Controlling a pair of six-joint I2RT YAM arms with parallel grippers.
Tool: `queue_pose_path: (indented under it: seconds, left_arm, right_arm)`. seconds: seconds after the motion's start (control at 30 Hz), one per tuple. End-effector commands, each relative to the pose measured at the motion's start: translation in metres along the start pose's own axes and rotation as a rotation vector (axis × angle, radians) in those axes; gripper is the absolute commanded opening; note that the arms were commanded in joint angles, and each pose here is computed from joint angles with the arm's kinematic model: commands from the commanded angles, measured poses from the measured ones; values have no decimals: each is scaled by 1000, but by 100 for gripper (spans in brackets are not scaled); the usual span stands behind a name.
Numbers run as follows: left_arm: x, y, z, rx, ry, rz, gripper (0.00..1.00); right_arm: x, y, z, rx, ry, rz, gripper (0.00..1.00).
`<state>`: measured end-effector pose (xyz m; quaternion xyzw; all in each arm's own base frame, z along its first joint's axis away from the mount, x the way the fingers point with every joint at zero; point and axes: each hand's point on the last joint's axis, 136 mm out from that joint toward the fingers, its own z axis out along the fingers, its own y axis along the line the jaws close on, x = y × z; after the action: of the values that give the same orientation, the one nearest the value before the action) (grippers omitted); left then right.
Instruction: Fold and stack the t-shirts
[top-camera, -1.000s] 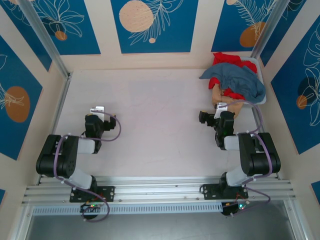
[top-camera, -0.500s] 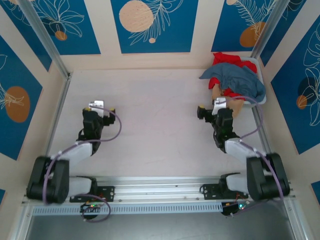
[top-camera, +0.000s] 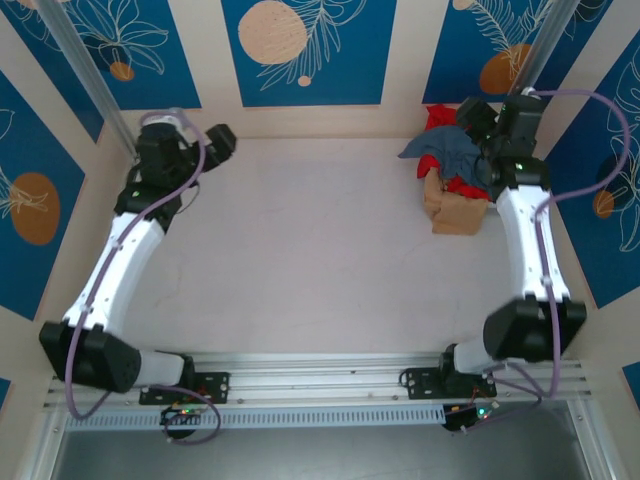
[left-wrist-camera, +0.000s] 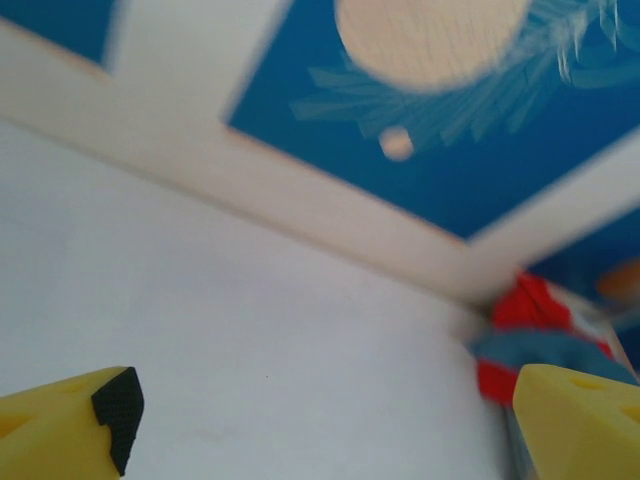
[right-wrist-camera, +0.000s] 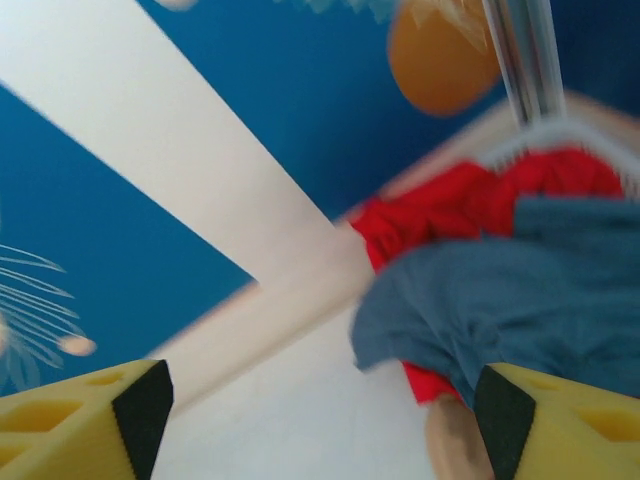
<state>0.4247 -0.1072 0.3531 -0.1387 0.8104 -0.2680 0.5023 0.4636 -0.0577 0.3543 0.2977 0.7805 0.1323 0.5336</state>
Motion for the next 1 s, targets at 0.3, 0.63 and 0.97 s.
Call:
queue_pose_path:
  seconds: [0.3, 0.63, 0.97]
  left_arm:
    - [89, -106, -3, 375, 386, -43, 77]
    - [92, -114, -2, 397, 407, -54, 69]
    - [90, -115, -7, 389, 421, -37, 65]
  right_arm:
    - [59, -92, 110, 167, 249, 261, 71]
    - [69, -118, 149, 204, 286, 329, 47]
    - [72, -113, 165, 188, 279, 367, 36]
